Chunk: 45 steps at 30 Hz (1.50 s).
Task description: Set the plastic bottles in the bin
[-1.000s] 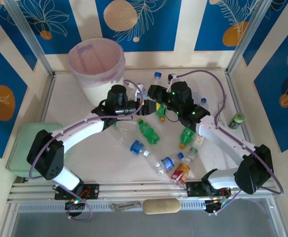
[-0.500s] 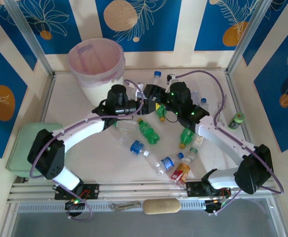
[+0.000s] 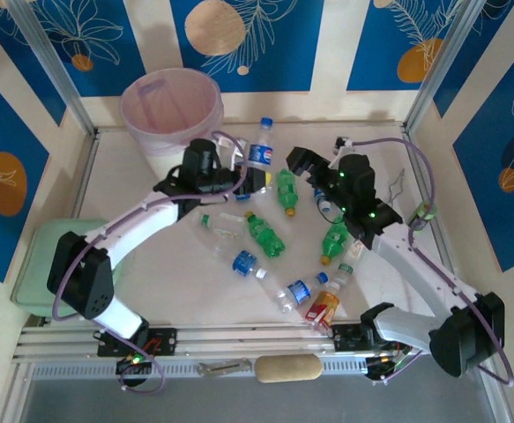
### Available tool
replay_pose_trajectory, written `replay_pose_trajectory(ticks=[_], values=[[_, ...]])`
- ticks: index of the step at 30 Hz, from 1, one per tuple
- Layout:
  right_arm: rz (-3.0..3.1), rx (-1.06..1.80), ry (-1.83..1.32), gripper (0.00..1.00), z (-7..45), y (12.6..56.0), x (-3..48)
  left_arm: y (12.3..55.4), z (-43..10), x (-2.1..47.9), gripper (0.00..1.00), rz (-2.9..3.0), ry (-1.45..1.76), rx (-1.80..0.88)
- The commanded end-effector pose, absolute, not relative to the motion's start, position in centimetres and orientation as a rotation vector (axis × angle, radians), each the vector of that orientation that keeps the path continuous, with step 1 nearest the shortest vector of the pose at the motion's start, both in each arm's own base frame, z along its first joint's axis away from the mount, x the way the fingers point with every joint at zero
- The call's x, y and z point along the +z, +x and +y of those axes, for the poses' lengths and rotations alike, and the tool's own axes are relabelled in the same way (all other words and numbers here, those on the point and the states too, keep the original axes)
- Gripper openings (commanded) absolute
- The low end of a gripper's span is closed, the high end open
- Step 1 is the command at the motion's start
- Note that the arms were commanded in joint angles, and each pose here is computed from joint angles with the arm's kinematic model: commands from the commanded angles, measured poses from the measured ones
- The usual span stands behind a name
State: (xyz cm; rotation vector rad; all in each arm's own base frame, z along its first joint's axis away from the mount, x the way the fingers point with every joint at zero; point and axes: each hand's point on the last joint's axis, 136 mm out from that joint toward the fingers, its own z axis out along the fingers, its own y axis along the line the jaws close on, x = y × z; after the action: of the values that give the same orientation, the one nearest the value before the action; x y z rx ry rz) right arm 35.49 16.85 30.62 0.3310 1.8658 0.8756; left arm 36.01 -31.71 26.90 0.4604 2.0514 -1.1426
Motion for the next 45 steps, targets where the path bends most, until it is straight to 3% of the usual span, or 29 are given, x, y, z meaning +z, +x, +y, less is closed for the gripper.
replay_pose_trajectory(ticks=[1, 8, 15, 29, 38, 45], values=[[1.843, 0.863, 0.354, 0.99, 15.5, 35.0, 30.7, 38.6, -28.3, 30.9, 0.49, 1.979, 0.468, -0.97], [1.958, 0.804, 0.388, 0.99, 14.4, 34.0, 26.9, 44.6, -21.3, 38.5, 0.49, 1.885, 0.404, -0.64], [2.022, 0.763, 0.422, 0.99, 13.7, 33.3, 24.5, 49.4, -15.1, 41.2, 0.49, 1.846, 0.321, -0.423], [2.061, 0.742, 0.428, 0.99, 13.6, 33.1, 23.6, 55.4, -8.2, 28.7, 0.5, 2.182, 0.242, -0.125], [2.065, 0.738, 0.429, 0.99, 13.7, 33.1, 23.6, 56.0, -7.7, 25.2, 0.53, 2.277, 0.249, -0.086], [2.076, 0.742, 0.41, 0.99, 14.2, 33.3, 23.6, 55.9, -7.6, 25.4, 0.73, 2.275, 0.243, -0.081]])
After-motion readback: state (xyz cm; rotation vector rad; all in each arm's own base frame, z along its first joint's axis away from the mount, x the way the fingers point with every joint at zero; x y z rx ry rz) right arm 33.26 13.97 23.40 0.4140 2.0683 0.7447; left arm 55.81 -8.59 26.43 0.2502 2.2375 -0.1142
